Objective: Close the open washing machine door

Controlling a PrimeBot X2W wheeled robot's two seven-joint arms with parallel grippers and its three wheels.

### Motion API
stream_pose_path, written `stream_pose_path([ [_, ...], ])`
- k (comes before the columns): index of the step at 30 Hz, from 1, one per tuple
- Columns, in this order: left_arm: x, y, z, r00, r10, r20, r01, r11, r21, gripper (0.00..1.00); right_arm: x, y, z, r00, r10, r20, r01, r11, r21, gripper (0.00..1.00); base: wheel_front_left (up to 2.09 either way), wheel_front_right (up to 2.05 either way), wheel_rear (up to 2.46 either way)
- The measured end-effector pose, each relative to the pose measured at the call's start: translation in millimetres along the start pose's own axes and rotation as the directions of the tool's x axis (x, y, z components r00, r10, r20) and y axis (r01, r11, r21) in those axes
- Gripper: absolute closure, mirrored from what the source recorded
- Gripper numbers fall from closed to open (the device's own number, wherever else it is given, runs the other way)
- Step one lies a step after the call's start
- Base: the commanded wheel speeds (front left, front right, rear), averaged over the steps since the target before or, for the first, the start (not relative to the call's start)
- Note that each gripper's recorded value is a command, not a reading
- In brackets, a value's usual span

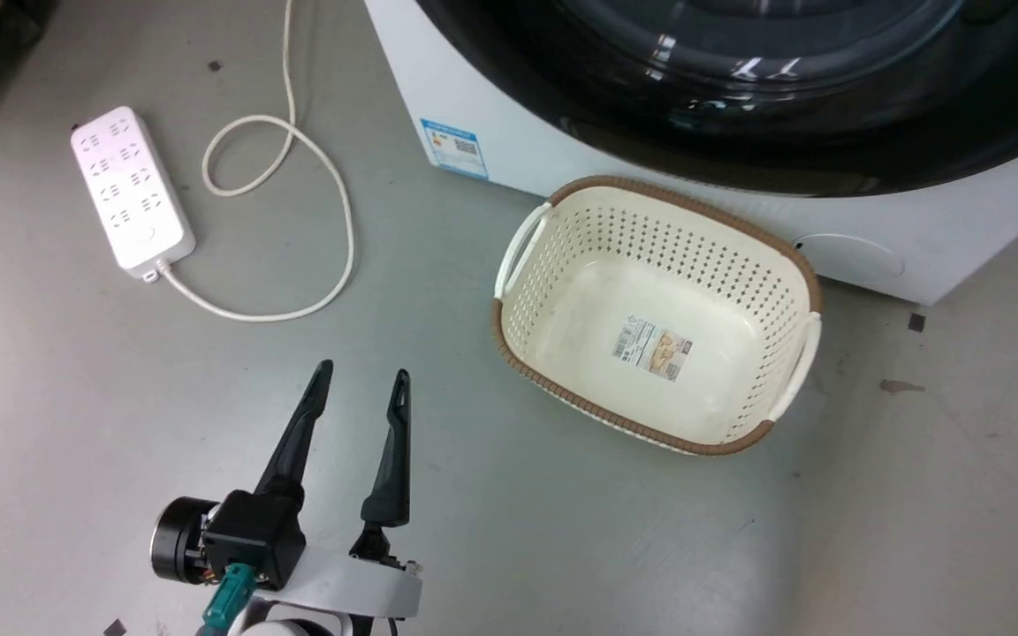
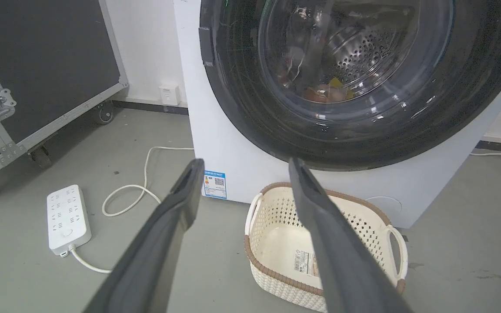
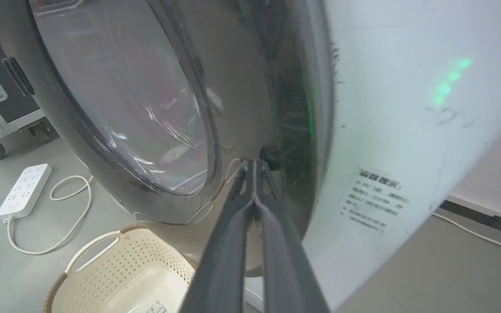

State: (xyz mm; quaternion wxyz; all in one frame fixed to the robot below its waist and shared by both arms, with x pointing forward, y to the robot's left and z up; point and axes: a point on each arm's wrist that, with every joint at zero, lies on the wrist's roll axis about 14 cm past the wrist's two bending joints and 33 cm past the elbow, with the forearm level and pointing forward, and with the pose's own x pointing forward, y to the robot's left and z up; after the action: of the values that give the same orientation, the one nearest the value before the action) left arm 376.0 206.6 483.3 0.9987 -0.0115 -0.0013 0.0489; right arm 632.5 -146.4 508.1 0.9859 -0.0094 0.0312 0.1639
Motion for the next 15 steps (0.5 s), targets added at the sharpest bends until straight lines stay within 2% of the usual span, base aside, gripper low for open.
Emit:
stream_pose_path([
  [5, -2.0, -0.2, 10.0, 1.0, -0.004, 0.031, 0.004, 1.0, -0.008, 0.0, -14.9, 6.5, 17.7, 0.997, -0.001, 0.074, -0.001, 1.0, 0.022, 1.0, 0.0, 0.0, 0.0],
  [6, -2.8, 0.4, 13.2, 0.999, -0.006, 0.041, 0.006, 1.0, -0.012, 0.0, -21.2, 10.2, 18.8, 0.996, 0.005, 0.085, -0.008, 1.0, 0.027, 0.72, 0.0, 0.0, 0.0],
  [7, -3.8, 1.2, 16.5, 0.999, -0.005, 0.051, 0.006, 1.0, -0.015, 0.0, -28.7, 15.3, 18.6, 0.996, 0.014, 0.093, -0.017, 0.999, 0.032, 0.0, 0.0, 0.0, 0.0],
  [13, -17.4, 1.3, 30.8, 0.995, -0.02, 0.095, 0.024, 0.999, -0.039, 0.0, -88.3, 34.4, 18.2, 0.992, 0.027, 0.123, -0.034, 0.998, 0.054, 0.0, 0.0, 0.0, 0.0],
  [15, -23.3, 3.5, 33.5, 0.994, -0.019, 0.104, 0.024, 0.999, -0.044, 0.0, -110.8, 36.3, 27.4, 0.988, 0.026, 0.154, -0.028, 1.0, 0.007, 0.0, 0.0, 0.0, 0.0],
])
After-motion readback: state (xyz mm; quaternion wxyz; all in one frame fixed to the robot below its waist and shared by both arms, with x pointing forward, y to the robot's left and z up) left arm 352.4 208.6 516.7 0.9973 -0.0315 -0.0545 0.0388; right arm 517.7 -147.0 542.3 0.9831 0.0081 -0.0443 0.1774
